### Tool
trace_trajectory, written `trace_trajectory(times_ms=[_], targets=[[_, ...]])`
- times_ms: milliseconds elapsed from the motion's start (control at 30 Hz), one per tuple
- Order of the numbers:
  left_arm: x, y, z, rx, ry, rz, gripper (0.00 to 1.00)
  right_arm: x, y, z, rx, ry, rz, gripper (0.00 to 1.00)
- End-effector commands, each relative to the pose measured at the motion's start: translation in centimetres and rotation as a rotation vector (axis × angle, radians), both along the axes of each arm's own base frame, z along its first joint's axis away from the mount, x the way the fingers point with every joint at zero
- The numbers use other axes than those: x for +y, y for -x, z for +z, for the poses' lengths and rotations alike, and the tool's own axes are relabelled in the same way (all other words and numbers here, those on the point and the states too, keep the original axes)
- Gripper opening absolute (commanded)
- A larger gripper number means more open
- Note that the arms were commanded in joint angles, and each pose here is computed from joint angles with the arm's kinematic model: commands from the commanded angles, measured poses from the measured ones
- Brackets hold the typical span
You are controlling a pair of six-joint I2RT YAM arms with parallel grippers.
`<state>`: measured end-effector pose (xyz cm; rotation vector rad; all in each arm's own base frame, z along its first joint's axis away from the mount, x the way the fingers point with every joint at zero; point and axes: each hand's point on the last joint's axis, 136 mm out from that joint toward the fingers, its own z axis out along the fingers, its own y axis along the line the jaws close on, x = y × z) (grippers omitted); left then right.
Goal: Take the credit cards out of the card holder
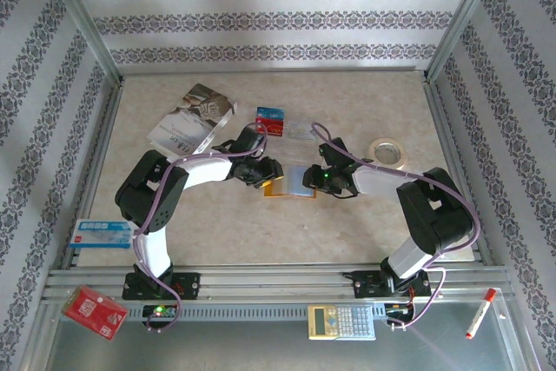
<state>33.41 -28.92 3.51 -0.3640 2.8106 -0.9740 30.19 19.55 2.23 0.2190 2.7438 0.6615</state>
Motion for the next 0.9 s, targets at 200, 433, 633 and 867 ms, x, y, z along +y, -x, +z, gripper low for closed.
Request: trace_trajectory(times_ms=[200,433,633,867], targets=[[-4.0,0.9,3.4,-0.035,0.181,-0.128,0.36,1.7,1.1,-1.4,0.062,-0.082,0.033,0.37],[-0.6,0.3,4.8,-0.096,0.078,-0.072,0.38,1.6,0.6,0.9,0.011,-0.109,0.049,0.37],[2.4,-1.4,8.6,-0.206,0.056,-0.008,0.49,-1.7,-1.8,7.9,-0.22,-0.087,-0.028,0.45],[10.8,-4.2,15.3,-0.465,-0.132,0.151,0.73,-8.7,-4.0,19.0,-0.65,0.217,-0.115,0.66]])
